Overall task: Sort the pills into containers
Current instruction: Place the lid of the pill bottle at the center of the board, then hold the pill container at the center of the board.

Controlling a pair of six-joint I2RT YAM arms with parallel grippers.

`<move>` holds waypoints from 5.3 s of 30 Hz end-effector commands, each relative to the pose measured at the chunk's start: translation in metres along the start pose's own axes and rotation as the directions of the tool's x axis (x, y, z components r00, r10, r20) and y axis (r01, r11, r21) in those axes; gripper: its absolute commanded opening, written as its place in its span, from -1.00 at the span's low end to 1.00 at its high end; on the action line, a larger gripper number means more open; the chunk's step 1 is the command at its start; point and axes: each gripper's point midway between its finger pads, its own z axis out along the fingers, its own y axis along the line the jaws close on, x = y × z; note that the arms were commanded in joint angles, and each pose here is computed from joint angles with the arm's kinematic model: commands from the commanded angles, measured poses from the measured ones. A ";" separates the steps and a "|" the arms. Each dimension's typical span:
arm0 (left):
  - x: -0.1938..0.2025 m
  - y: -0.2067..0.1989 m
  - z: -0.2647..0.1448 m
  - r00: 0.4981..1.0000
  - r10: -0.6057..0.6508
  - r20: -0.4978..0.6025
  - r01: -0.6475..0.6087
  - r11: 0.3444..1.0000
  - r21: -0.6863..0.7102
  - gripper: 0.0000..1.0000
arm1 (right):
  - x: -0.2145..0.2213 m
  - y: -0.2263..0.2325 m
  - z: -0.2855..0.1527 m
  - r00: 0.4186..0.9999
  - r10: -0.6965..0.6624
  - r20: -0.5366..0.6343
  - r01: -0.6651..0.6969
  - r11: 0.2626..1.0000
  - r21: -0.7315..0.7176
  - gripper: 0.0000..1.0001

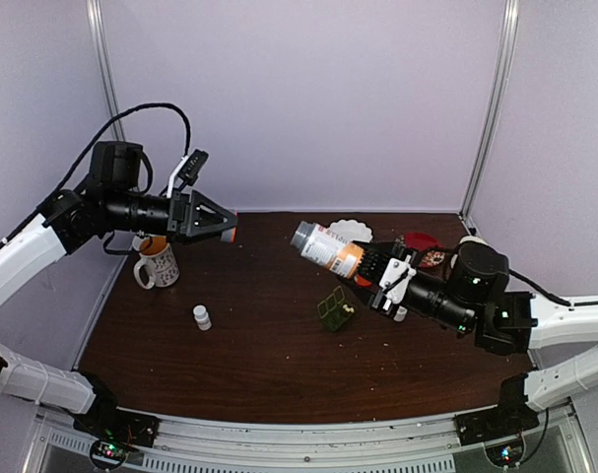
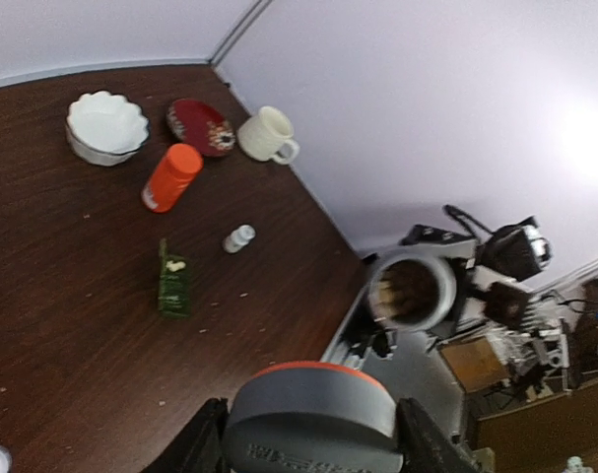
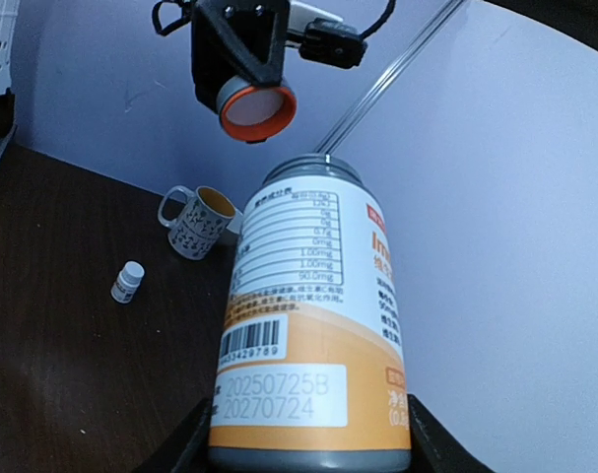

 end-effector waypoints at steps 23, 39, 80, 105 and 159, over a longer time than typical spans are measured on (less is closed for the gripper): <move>0.142 0.246 0.101 0.889 -0.086 -0.450 -0.267 0.701 -0.662 -0.39 | 0.101 0.026 -0.058 0.676 0.737 -0.029 -0.716 0.665 0.211 -1.00; 0.171 0.265 0.127 0.876 -0.119 -0.467 -0.271 0.680 -0.681 -0.10 | 0.117 0.034 -0.070 0.637 0.766 -0.085 -0.736 0.638 0.228 -1.00; 0.086 0.150 0.216 0.968 0.199 -0.151 -0.227 0.954 -0.198 0.41 | 0.156 0.073 -0.075 0.547 0.807 -0.224 -0.778 0.588 0.221 -1.00; 0.101 0.193 0.271 0.970 0.100 -0.220 -0.162 0.944 -0.287 -0.14 | 0.164 0.065 -0.083 0.531 0.818 -0.221 -0.781 0.574 0.246 -1.00; 0.155 0.175 0.223 0.973 0.089 -0.213 -0.152 0.942 -0.299 -0.42 | 0.157 0.141 -0.043 0.408 0.775 -0.483 -0.878 0.477 0.024 -1.00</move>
